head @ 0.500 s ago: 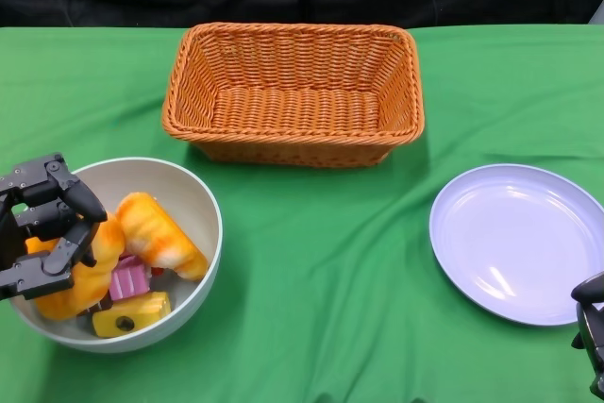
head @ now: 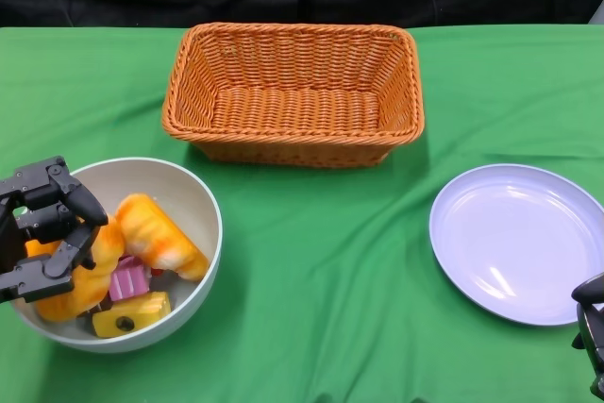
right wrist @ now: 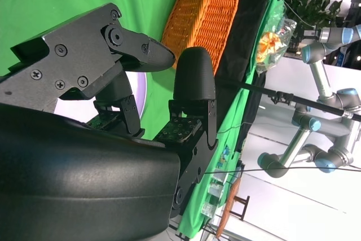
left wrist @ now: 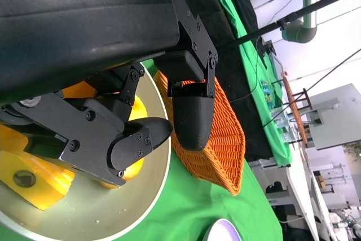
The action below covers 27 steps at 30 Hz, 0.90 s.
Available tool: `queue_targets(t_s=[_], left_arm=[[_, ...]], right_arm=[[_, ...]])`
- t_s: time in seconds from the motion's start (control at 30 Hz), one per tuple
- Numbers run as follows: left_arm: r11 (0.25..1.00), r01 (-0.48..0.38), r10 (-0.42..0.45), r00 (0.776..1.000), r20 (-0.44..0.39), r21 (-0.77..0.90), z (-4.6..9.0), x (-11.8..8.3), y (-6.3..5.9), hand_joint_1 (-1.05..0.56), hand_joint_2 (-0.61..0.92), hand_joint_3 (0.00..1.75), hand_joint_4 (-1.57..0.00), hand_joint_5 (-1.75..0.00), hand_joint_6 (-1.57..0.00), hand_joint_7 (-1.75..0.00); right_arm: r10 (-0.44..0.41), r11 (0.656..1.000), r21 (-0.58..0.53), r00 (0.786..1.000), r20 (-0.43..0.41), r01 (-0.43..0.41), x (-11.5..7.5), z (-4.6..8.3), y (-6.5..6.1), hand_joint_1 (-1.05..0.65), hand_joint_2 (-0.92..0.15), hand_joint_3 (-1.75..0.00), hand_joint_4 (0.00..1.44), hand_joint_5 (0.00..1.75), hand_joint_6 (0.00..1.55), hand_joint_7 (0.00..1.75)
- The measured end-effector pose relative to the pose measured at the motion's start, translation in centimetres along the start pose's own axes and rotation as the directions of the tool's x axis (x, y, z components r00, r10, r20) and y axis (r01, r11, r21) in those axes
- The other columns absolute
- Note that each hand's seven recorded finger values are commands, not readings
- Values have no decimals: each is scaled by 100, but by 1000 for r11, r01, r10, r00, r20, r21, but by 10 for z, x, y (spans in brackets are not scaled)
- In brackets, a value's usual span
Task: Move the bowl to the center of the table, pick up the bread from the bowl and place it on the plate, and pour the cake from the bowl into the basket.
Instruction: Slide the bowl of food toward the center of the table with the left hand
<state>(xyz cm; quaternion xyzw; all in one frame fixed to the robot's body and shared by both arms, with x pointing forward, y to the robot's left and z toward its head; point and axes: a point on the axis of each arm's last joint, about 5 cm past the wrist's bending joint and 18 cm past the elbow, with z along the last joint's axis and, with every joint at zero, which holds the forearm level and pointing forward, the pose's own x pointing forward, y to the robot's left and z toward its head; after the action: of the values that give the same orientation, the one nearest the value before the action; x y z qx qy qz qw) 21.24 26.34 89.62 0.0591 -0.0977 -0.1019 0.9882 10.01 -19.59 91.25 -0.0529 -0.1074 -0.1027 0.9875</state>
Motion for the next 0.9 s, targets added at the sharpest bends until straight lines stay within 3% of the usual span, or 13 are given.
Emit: queue_targets(t_s=[0.9], left_arm=[[1000, -1, 1, 1000, 24, 2, -1, 2, -3, -9, 62, 98, -77, -168, -70, -139]], right_arm=[[5, 1000, -1, 1000, 9, -5, 2, -3, 0, -9, -62, -87, 64, 165, 64, 133]])
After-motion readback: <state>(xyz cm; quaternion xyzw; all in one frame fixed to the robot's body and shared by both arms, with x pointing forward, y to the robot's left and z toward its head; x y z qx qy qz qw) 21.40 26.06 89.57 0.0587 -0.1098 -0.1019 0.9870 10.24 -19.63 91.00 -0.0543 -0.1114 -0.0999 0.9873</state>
